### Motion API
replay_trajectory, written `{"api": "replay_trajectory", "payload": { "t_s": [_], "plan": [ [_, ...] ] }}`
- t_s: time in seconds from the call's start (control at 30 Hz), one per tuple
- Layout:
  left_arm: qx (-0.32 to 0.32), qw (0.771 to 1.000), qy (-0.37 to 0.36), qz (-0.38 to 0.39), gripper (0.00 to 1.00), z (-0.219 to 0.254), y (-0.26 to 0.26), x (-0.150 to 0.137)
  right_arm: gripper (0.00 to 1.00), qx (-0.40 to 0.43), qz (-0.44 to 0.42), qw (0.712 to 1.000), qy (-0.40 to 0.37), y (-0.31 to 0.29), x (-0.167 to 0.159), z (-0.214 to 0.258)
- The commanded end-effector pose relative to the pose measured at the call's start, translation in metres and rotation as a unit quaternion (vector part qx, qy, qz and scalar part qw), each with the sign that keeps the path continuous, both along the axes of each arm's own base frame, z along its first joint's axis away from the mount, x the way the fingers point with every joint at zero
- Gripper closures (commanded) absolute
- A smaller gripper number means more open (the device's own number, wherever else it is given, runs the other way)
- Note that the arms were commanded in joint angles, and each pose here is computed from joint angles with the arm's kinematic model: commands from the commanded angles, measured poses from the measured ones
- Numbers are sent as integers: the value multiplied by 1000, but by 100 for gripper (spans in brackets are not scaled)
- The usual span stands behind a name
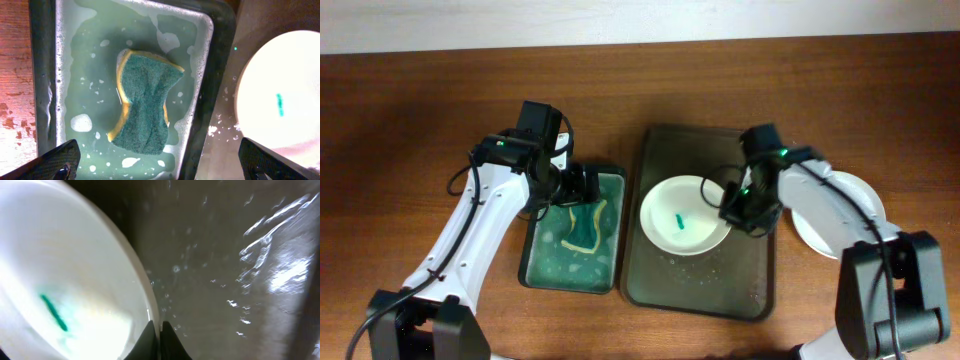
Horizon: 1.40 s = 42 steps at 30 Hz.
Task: Clean dirty plates on tray and stack at the side
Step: 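Grip the top plate with right gripper and drag it to tray center, then pick up the sponge with left gripper and scrub the held plate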
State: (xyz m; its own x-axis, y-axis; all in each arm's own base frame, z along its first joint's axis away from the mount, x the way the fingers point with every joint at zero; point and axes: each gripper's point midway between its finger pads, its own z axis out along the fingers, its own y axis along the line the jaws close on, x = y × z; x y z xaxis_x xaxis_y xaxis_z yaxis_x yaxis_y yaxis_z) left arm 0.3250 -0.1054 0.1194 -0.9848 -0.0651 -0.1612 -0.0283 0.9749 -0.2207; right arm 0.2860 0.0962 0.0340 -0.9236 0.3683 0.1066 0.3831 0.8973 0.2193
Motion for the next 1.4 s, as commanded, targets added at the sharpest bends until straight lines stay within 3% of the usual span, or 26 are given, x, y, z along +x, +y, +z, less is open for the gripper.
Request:
{"api": "replay_trajectory", "payload": {
  "t_s": [0.0,0.03,0.07,0.17,0.23,0.37,0.53,0.63,0.67,0.77,0.8,0.87,1.0,1.1,1.13,1.17,1.2,1.3,1.37],
  "plan": [
    [-7,1000,-10,-2,1,8,-2,3,96,6,-108,994,16,5,-2,-10],
    [-7,1000,-10,-2,0,8,-2,3,85,8,-107,994,12,6,-2,-8],
    [-7,1000,-10,-2,1,8,-2,3,67,7,-101,995,7,5,-3,-3],
    [-7,1000,-11,-2,1,8,-2,3,58,-11,4,995,-97,-4,7,36],
    [-7,1000,-11,-2,1,8,-2,3,56,-26,140,972,-189,-5,16,65],
    [-7,1000,-11,-2,1,8,-2,3,57,-36,220,958,-181,-4,20,45],
    [-9,1000,-17,-2,0,8,-2,6,73,-18,233,962,-139,-1,37,-16],
    [-5,1000,-24,-18,0,8,-3,7,92,-20,227,965,-129,-3,38,-28],
    [1,999,-30,-38,5,7,-6,7,96,-22,208,970,-127,-4,39,-28],
    [41,997,-38,-55,16,-7,-10,4,96,-24,153,982,-104,-7,35,-29],
    [39,996,-46,-67,27,-19,-19,3,96,-24,153,983,-101,-7,34,-29],
    [37,994,-61,-78,37,-47,-26,1,96,-24,153,983,-95,-7,31,-29],
    [77,995,-71,-7,44,-91,-6,3,96,-24,153,983,-95,-7,30,-30],
    [77,995,-68,-8,69,-114,-10,13,96,-24,153,983,-94,-7,30,-30],
    [84,995,-50,-13,72,-128,-9,8,96,-24,153,983,-94,-7,30,-30],
    [89,995,-43,-24,92,-134,-9,6,96,-24,153,983,-94,-7,30,-30],
    [90,995,-43,-29,100,-134,-8,7,96,-23,153,983,-94,-7,30,-29],
    [85,995,-36,-30,100,-102,-15,21,96,-24,153,984,-90,-8,28,-30],
    [91,995,-19,-32,81,-78,-16,22,96,-24,153,984,-89,-8,28,-30]
  ]
}}
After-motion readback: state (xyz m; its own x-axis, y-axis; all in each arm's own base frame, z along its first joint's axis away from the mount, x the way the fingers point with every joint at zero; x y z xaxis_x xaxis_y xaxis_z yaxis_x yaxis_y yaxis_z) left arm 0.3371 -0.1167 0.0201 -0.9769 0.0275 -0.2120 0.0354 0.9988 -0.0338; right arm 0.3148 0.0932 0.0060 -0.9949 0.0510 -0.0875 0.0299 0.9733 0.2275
